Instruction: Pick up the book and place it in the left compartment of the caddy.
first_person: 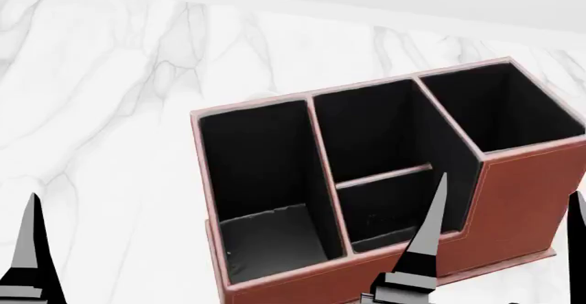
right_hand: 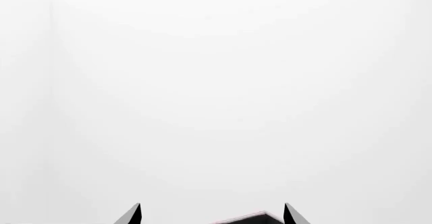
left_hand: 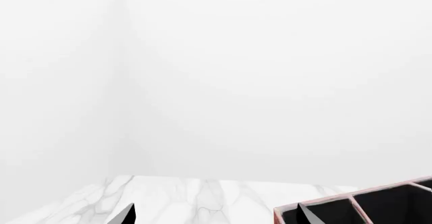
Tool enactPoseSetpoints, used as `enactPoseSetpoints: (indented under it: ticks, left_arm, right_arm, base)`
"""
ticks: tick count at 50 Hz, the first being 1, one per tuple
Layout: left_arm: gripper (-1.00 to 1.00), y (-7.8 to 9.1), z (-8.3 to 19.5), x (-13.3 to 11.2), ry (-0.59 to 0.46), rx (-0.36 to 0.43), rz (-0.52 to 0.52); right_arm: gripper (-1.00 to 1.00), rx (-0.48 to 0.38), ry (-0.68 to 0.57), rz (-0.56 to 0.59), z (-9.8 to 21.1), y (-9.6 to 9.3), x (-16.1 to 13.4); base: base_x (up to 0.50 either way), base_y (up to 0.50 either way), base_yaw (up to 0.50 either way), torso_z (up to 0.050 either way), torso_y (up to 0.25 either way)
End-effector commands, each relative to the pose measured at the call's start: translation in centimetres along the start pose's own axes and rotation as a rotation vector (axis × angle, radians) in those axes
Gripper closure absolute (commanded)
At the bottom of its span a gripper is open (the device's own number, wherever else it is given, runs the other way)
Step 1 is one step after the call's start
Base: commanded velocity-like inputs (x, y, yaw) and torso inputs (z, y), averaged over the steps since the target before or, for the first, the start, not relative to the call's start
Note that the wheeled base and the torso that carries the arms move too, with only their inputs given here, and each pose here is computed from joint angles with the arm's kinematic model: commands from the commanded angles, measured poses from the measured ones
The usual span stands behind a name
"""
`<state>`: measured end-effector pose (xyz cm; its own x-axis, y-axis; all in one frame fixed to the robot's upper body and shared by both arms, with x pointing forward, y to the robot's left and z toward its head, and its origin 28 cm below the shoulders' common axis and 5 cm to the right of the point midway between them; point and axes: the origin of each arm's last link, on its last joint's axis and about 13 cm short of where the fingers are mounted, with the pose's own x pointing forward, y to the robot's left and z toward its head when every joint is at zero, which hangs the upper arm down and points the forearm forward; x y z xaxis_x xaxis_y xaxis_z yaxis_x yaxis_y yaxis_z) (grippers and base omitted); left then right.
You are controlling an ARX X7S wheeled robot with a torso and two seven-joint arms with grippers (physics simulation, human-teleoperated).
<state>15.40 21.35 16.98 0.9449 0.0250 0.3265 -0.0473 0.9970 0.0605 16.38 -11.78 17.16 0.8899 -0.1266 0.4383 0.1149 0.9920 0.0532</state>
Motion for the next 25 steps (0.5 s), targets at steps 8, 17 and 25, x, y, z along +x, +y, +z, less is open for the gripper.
enactPoseSetpoints:
  ticks: [8, 17, 25]
  left_arm:
    - [-1.00, 0.14, -0.37, 0.78, -0.008, -0.027, 0.031]
    - [-1.00, 0.13, -0.46, 0.80, -0.007, -0.028, 0.032]
    - [-1.00, 0.10, -0.56, 0.83, -0.005, -0.027, 0.032]
  right_arm:
    - [-1.00, 0.001, -0.008, -0.005, -0.09, -0.28, 0.25]
    - [-1.00, 0.003, -0.008, 0.002, -0.15, -0.25, 0.25]
    - [-1.00, 0.004, 0.000, 0.010, -0.20, -0.16, 0.28]
  base:
    - [0.00, 0.00, 0.50, 0.000, 0.000]
    - [0.00, 0.00, 0.50, 0.000, 0.000]
    - [0.00, 0.00, 0.50, 0.000, 0.000]
